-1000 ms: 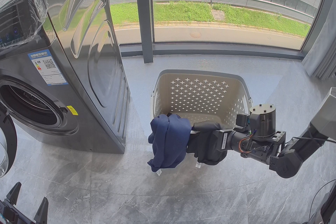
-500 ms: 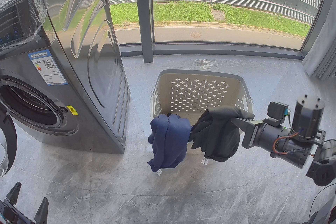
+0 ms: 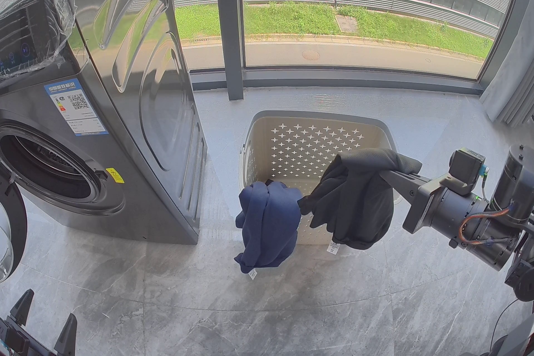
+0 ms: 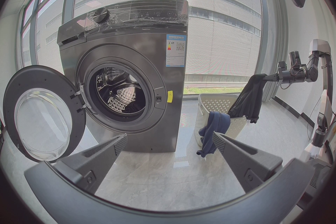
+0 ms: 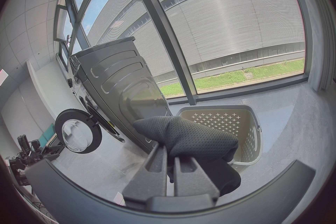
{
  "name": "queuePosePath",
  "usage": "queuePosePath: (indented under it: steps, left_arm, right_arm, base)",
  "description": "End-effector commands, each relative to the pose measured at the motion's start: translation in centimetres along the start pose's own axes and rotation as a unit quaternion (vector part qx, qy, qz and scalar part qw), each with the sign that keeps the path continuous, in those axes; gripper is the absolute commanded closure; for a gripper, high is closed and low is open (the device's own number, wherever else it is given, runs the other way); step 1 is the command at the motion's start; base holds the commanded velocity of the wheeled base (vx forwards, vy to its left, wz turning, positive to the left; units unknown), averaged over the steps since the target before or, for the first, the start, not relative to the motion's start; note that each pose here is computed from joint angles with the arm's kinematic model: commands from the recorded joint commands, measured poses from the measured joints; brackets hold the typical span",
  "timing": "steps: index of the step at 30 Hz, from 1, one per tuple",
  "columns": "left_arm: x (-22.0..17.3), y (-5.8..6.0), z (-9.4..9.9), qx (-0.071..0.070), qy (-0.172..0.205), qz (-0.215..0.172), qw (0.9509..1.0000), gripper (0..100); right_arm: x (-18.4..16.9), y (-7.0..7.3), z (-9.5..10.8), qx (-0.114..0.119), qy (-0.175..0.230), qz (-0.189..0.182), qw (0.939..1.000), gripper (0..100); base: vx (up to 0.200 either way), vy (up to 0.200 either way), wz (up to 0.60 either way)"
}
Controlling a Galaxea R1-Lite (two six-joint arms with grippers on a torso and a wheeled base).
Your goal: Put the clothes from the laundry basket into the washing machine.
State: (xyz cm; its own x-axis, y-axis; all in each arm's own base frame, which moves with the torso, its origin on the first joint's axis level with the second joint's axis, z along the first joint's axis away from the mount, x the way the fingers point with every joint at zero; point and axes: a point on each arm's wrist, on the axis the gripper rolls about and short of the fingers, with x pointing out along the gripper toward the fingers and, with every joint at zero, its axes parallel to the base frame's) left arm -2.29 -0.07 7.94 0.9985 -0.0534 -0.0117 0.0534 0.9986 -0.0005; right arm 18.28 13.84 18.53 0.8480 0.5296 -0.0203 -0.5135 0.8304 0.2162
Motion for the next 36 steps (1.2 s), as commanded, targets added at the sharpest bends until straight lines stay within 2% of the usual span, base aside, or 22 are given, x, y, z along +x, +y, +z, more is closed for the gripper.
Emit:
queuePosePath:
  steps: [1, 5, 12, 19, 28, 36]
  left_arm:
    - [0.0, 0.0, -0.3, 0.0, 0.003, 0.0, 1.0, 0]
    - [0.0, 0.0, -0.3, 0.0, 0.003, -0.001, 1.0, 0]
    - [0.0, 0.0, -0.3, 0.0, 0.003, -0.001, 1.0, 0]
    - [0.1, 0.0, -0.3, 0.0, 0.004, -0.001, 1.0, 0]
    - [0.1, 0.0, -0.3, 0.0, 0.005, -0.001, 1.0, 0]
    - [0.1, 0.0, -0.3, 0.0, 0.006, -0.002, 1.0, 0]
  right_arm:
    - [-0.3, 0.3, 0.6, 0.001, -0.013, 0.007, 0.9999, 100]
    - [-0.7, 0.4, 1.3, 0.002, -0.028, 0.012, 0.9995, 100]
    - [-0.8, 0.2, 1.1, -0.012, -0.025, 0.011, 0.9996, 100]
    - [-0.8, 0.3, 1.4, -0.013, -0.039, 0.014, 0.999, 100]
    - [-0.6, 0.4, 1.4, -0.012, -0.04, 0.019, 0.999, 100]
    - [-0.7, 0.5, 1.7, -0.011, -0.051, 0.021, 0.9985, 100]
  base:
    - [0.0, 0.0, 0.0]
    - [-0.1, 0.0, 0.0]
    - [-0.2, 0.0, 0.0]
    - [-0.2, 0.0, 0.0]
    - [0.0, 0.0, 0.0]
    - [0.0, 0.2, 0.0]
